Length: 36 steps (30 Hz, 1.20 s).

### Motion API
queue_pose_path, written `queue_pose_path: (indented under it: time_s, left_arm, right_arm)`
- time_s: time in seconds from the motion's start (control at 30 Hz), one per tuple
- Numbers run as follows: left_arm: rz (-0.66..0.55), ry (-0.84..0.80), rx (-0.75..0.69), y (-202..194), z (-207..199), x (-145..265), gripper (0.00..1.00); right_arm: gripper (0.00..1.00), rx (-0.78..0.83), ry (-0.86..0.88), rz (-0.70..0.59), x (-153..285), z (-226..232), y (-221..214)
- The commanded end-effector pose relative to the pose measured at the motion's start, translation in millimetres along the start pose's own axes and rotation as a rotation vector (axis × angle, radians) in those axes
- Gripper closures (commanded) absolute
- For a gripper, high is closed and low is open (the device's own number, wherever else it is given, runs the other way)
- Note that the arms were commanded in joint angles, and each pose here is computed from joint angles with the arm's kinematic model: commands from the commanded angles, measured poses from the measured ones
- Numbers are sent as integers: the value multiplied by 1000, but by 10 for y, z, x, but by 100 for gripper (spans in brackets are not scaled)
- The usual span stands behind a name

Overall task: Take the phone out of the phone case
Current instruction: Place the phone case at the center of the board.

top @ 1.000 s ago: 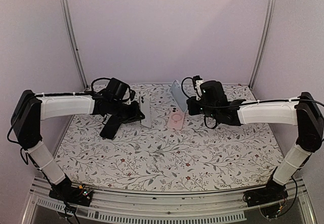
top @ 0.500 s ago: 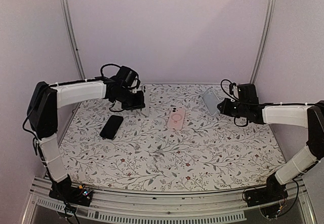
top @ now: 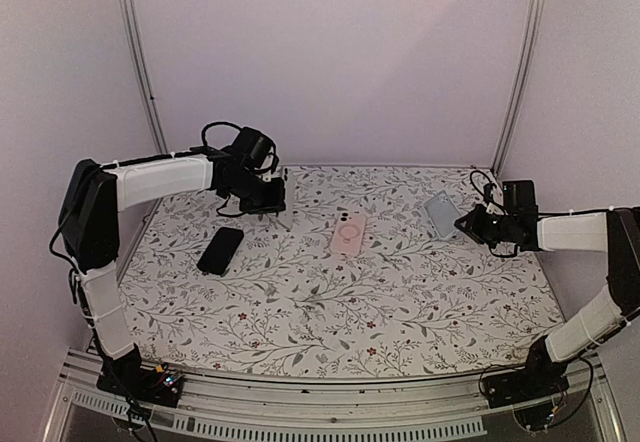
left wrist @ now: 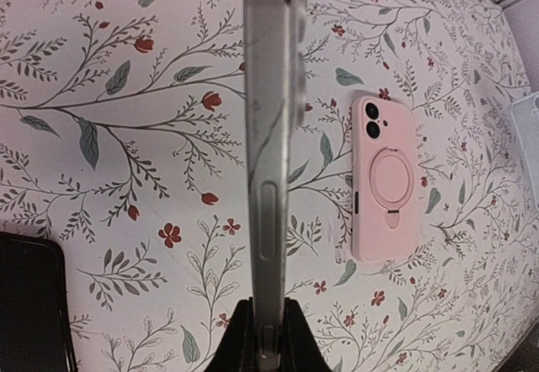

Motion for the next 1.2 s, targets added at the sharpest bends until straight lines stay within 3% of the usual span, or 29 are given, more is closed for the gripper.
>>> queue_pose_path:
  time_s: [0.0,0.67,0.93,1.17]
  left_arm:
    - [-54,3,-22,158,15,102,100]
    - [-41,28,-68,239,68,-32,100]
    - [-28,45,-84,268,89,-117,100]
    - [-2,51,-98,264,110,-215,100]
  right_arm:
    - [94,-19,15,13,-42,-47,4]
    - [76,-19,-146,28,-141,-411,-68]
    - [56,9,-200,2,-106,-453,-29]
    - [32,37,-239,-21,-61,-463,17]
Point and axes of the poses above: each gripper's point midway between its finger pads, its own x axis back along the fingers, its own z axis along the line the jaws close on, y = z × x, the point moved 5 cm from there along x, back along the fingers, and after that the axes turned 15 degrees about -x, right-handed, at the moved point
